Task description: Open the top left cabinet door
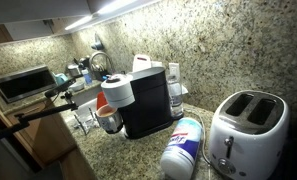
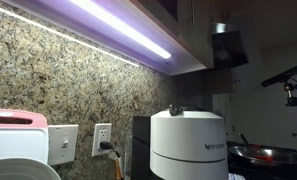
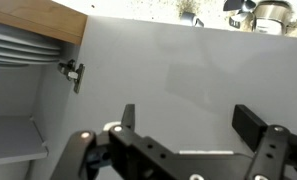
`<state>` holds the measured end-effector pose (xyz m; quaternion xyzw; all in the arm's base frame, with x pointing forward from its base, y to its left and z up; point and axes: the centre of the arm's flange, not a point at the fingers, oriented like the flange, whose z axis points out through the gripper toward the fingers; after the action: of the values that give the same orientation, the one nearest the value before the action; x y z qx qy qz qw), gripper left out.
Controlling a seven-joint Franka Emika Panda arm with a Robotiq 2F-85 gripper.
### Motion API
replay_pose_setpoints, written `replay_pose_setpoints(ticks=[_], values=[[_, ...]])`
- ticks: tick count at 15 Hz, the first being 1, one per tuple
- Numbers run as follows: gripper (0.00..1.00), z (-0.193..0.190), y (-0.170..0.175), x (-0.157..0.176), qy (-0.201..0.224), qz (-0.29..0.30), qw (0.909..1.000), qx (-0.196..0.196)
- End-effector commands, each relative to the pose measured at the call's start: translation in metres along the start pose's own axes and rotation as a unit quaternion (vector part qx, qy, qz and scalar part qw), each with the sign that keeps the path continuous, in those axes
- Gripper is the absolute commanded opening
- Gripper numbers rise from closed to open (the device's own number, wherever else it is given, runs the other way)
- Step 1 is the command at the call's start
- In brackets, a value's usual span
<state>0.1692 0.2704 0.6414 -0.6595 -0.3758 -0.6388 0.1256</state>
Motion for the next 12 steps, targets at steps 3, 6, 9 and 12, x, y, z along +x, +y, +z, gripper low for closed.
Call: replay_pose_setpoints(ticks=[3, 6, 9, 12], values=[[1.00, -0.022, 0.036, -0.004, -0.008, 0.009, 0.9988, -0.048], [1.00, -0.039, 0.100, -0.006, -0.015, 0.053, 0.9908, -0.124], [1.00, -0.047, 0.168, -0.024, -0.041, 0.108, 0.9736, -0.197], [1.00, -0.048, 0.149, -0.022, -0.026, 0.100, 0.9792, -0.175]])
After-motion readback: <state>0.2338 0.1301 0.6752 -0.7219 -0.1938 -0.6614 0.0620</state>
